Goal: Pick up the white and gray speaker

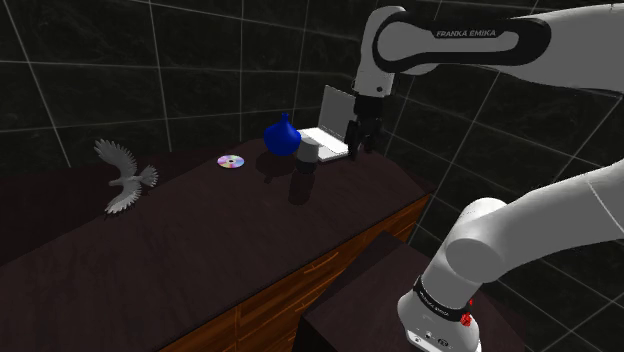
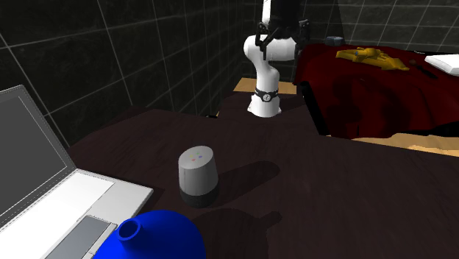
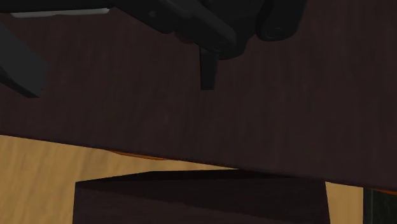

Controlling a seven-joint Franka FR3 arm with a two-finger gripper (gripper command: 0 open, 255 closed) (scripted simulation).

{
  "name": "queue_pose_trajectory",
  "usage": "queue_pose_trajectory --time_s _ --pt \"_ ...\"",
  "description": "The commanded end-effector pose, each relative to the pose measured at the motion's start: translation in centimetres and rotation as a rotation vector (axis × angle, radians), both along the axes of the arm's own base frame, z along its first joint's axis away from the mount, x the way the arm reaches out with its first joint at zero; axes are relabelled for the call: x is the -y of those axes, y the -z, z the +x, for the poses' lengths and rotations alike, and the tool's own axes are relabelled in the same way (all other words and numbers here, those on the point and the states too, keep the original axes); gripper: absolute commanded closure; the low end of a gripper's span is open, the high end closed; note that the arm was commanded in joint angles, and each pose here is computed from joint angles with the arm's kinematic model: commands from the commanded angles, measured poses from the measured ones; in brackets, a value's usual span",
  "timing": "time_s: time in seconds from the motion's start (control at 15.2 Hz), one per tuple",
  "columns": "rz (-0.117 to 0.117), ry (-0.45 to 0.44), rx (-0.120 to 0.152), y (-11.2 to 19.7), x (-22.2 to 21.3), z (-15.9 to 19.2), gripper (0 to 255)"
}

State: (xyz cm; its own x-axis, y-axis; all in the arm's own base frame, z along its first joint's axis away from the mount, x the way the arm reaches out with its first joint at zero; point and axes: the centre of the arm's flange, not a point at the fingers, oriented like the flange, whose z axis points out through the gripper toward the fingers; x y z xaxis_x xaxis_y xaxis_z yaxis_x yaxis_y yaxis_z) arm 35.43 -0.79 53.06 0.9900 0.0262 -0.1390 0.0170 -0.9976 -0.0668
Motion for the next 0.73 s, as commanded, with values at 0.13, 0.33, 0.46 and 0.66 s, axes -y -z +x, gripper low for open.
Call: queue_pose_trajectory --time_s 0.13,0.33,0.46,0.66 --pt "-0.006 0.038 0.014 1.8 2.2 4.3 0" --pt "-0.01 0.066 0.023 3.0 3.9 7.4 0" --pt "-0.013 0.085 0.029 3.9 5.1 9.5 0" --pt "-0.017 0.113 0.039 5.1 7.0 12.6 0"
